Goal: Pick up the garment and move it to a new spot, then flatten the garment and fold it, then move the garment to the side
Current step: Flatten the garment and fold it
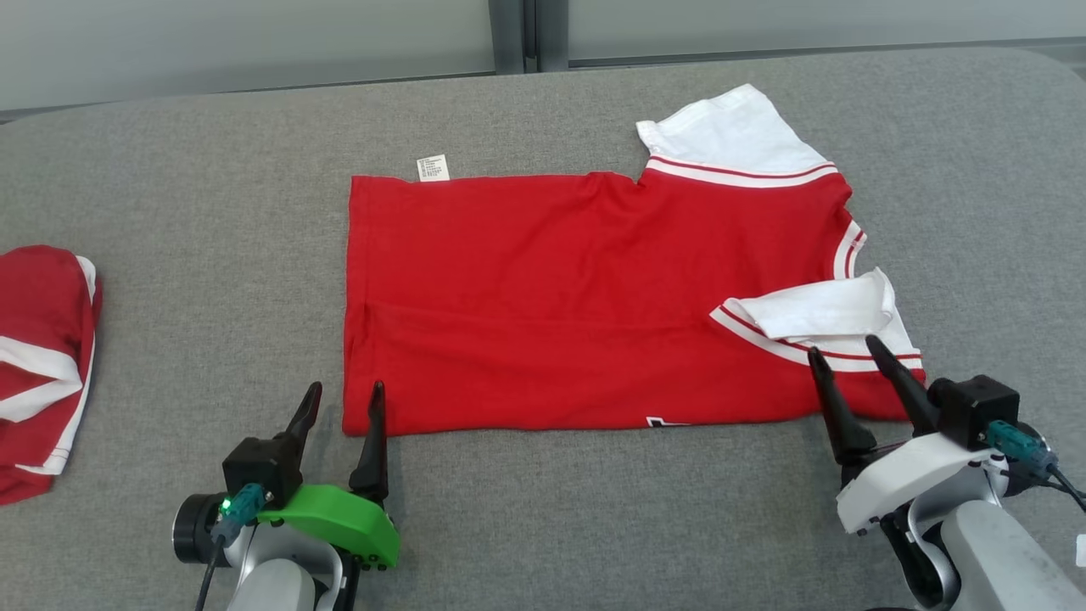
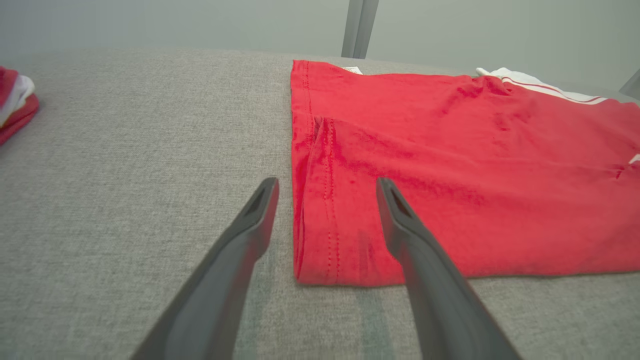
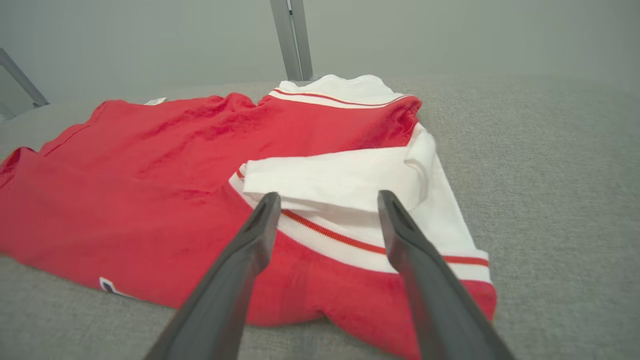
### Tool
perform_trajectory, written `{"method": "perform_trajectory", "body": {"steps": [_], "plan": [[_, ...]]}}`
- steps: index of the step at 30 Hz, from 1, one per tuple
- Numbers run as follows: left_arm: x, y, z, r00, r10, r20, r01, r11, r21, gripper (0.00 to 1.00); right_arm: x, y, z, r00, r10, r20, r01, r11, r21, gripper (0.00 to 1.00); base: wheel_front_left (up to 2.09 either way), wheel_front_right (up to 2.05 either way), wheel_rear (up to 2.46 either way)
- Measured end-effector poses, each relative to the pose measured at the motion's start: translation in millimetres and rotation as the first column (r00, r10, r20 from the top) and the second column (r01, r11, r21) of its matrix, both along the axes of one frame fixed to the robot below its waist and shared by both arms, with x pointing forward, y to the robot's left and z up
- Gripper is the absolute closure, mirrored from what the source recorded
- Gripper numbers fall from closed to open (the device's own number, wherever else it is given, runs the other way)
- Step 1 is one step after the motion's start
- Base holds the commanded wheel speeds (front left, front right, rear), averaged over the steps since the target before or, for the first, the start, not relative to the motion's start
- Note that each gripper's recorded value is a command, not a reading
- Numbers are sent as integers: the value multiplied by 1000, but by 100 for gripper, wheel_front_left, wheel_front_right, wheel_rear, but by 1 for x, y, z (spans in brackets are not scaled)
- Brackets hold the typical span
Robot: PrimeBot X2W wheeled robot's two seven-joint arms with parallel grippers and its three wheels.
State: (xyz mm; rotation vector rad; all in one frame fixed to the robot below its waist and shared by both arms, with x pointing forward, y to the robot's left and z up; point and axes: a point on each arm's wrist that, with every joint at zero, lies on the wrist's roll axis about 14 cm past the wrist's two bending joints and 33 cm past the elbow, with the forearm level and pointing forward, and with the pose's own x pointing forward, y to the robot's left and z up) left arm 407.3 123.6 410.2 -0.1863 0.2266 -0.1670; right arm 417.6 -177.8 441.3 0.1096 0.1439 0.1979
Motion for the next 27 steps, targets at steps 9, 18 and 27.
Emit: {"method": "perform_trajectory", "body": {"steps": [9, 18, 27], "plan": [[-5, 3, -3, 1000, 13, -12, -13, 1000, -2, 0, -4, -9, -20, 997, -44, -62, 44, 999, 9, 0, 0, 0, 0], [-7, 8, -10, 999, 26, -31, -26, 1000, -1, 0, 7, 1, -28, 996, -33, -80, 33, 999, 2, 0, 0, 0, 0], [-7, 11, -15, 998, 36, -46, -37, 999, -4, 0, 15, 10, -33, 996, -14, -90, 15, 1000, 7, 0, 0, 0, 0]]}}
